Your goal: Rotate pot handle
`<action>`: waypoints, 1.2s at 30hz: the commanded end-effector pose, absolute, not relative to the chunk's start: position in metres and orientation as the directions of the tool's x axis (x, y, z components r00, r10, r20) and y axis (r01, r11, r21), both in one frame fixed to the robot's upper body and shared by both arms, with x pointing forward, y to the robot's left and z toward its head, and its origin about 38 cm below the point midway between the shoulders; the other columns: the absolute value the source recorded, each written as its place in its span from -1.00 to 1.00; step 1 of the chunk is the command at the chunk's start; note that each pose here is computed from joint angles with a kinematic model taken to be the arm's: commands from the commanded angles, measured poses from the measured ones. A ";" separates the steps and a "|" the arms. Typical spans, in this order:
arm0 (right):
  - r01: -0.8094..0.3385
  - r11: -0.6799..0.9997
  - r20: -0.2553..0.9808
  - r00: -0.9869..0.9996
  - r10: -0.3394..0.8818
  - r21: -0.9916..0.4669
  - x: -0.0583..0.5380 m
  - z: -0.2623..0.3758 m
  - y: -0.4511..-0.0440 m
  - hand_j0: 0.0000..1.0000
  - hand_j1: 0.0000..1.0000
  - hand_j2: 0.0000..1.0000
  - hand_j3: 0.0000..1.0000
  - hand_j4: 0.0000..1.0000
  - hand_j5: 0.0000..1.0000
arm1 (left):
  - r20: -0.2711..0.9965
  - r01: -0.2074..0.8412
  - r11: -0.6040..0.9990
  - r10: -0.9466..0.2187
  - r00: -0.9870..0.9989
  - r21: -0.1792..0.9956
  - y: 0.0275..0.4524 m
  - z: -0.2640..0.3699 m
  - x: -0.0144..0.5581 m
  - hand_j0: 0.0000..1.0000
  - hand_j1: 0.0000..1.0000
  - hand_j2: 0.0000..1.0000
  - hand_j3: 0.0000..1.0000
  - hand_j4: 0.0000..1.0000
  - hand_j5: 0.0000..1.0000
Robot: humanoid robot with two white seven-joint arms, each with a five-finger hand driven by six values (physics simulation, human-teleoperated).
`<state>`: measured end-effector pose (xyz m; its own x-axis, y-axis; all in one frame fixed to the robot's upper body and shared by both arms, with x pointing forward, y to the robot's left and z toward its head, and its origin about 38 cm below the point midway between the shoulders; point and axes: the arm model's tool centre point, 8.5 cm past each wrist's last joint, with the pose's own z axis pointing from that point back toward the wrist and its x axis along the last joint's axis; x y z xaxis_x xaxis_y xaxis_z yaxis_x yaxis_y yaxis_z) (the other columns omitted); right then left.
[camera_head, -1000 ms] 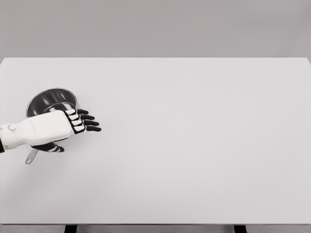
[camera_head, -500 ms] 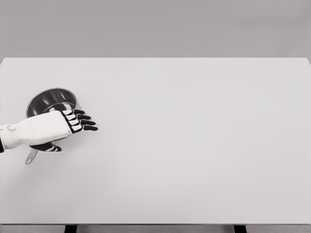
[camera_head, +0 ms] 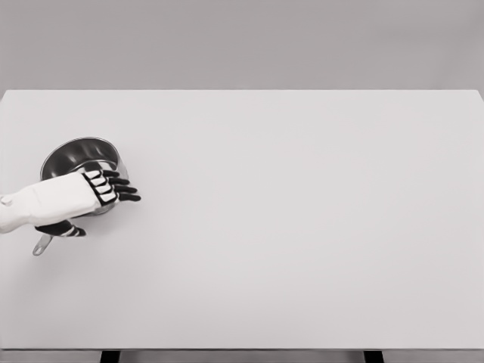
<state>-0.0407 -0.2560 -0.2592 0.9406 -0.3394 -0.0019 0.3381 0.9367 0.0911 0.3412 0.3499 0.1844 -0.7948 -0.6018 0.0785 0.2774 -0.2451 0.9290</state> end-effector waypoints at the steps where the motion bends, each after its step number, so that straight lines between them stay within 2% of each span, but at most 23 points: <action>1: 0.338 0.937 -0.002 0.941 -0.339 0.092 -0.041 -0.259 -0.256 1.00 1.00 1.00 1.00 1.00 1.00 | 0.079 0.277 -0.238 -0.609 -0.789 0.931 0.352 0.186 0.343 1.00 1.00 1.00 1.00 1.00 1.00; 36: 0.338 0.937 -0.002 0.941 -0.339 0.090 -0.041 -0.259 -0.256 1.00 1.00 1.00 1.00 1.00 1.00 | 0.047 0.276 -0.243 -0.664 -0.746 0.930 0.381 0.199 0.343 1.00 1.00 1.00 1.00 1.00 1.00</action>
